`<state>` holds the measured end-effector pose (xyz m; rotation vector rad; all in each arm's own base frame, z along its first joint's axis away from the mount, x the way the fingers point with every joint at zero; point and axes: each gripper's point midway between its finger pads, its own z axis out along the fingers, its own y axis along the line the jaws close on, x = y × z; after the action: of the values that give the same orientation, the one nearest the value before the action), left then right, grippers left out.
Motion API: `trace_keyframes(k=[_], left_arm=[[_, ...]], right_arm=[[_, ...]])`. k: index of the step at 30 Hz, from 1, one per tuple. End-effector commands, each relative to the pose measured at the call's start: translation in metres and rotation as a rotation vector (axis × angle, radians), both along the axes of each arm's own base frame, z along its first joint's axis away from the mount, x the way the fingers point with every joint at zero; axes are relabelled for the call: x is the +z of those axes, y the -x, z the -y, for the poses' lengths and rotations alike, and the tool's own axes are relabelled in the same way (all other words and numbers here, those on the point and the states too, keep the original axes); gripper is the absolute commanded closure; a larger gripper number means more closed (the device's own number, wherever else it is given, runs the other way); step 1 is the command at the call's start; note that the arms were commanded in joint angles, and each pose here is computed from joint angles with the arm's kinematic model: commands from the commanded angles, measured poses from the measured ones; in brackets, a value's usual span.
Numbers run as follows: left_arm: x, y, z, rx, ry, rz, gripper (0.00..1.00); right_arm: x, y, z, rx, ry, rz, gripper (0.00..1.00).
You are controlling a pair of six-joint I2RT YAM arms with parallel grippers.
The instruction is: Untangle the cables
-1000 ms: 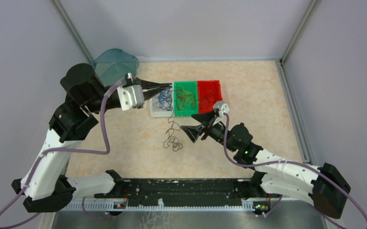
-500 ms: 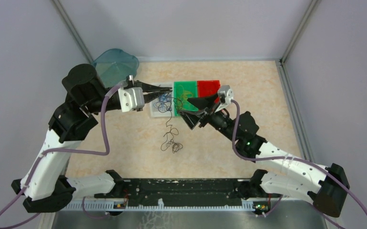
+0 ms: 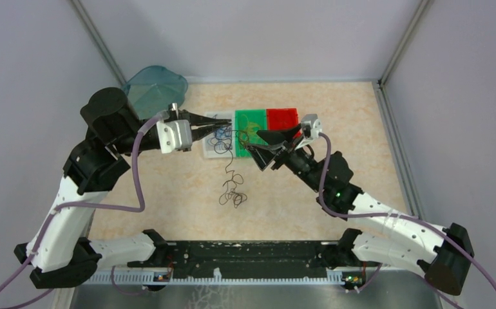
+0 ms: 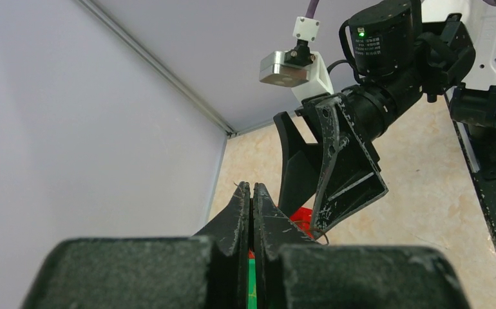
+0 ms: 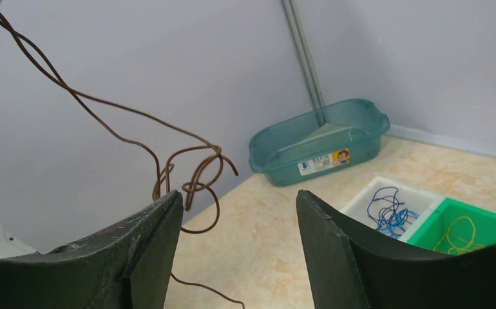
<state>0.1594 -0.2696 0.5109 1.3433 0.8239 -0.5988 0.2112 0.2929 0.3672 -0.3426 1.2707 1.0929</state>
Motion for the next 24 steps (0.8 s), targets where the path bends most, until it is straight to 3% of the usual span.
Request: trace_keyframes(k=[1,13,24], left_arm=[[0.009,0.011,-0.003,-0.032,0.018,0.019,0.96],[0.009,0.011,-0.003,-0.030,0.016,0.018,0.96],[0.007,0.010,-0.002,-0.033,0.012,0.015,0.95]], right_arm=[[0.044,0.006,0.012,-0.004,-0.141,0.061,0.34],[0.051,0.006,0.007,0.017,-0.145,0.042,0.36],[0.030,0.008,0.000,0.032,-0.005,-0.008,0.35]])
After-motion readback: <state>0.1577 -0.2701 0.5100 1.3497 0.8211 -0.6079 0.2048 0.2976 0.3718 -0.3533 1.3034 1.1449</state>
